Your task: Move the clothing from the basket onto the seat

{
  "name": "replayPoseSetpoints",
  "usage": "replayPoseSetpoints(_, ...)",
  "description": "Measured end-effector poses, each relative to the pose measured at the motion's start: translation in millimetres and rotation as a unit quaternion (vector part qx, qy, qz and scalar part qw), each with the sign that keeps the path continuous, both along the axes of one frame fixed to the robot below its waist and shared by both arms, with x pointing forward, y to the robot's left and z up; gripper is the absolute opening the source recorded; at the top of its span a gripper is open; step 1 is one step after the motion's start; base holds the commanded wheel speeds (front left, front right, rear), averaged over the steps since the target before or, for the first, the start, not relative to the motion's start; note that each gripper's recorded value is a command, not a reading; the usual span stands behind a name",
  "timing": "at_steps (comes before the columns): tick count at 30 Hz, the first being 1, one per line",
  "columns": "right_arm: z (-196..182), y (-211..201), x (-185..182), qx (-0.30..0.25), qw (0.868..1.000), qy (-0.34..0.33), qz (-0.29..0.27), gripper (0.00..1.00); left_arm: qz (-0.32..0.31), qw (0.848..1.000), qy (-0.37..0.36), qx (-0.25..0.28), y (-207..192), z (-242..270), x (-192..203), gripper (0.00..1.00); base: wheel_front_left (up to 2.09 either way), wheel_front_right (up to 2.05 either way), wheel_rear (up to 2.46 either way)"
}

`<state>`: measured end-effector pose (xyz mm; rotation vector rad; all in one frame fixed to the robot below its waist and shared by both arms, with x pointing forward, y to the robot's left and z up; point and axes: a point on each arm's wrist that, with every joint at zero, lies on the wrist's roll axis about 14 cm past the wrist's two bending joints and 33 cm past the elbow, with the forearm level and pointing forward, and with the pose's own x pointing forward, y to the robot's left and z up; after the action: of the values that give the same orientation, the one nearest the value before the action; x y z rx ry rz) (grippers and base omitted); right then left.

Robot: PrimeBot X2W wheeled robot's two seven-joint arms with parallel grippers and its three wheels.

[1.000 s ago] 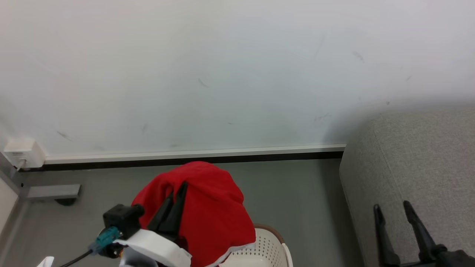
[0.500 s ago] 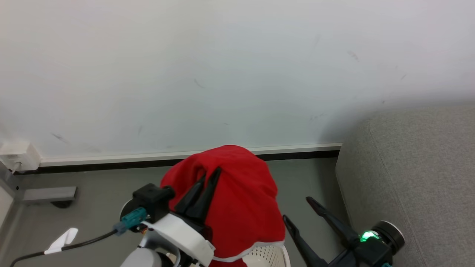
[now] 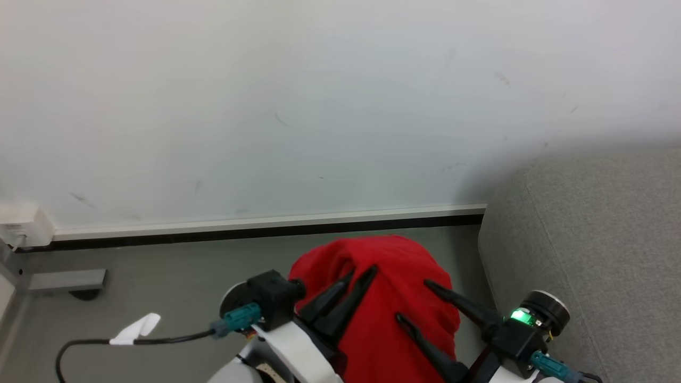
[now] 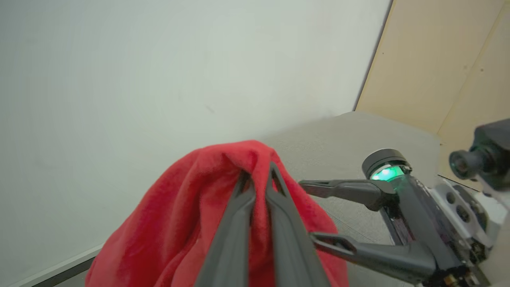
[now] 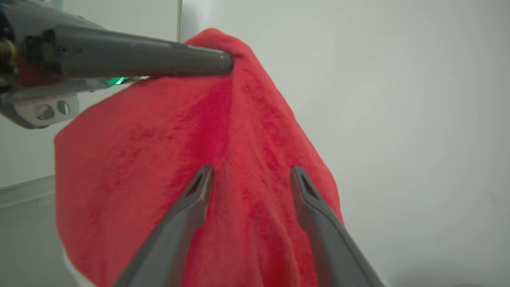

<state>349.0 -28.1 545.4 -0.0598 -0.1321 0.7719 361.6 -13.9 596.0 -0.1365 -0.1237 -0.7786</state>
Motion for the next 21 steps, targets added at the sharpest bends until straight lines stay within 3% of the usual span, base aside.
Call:
replayPoseSetpoints(9, -10, 4, -5, -0.035, 0.998, 0.019, 0.039, 1.00, -0.073, 0.997, 0.014, 0.005, -23, -4, -19, 0.00, 0.00, 0.00, 0.00)
replayPoseSetpoints(21, -6, 2, -2, -0.048, 0.997, 0.027, 0.062, 1.00, -0.151, 0.986, 0.061, -0.044, -44, 0, -37, 0.00, 0.00, 0.00, 0.00)
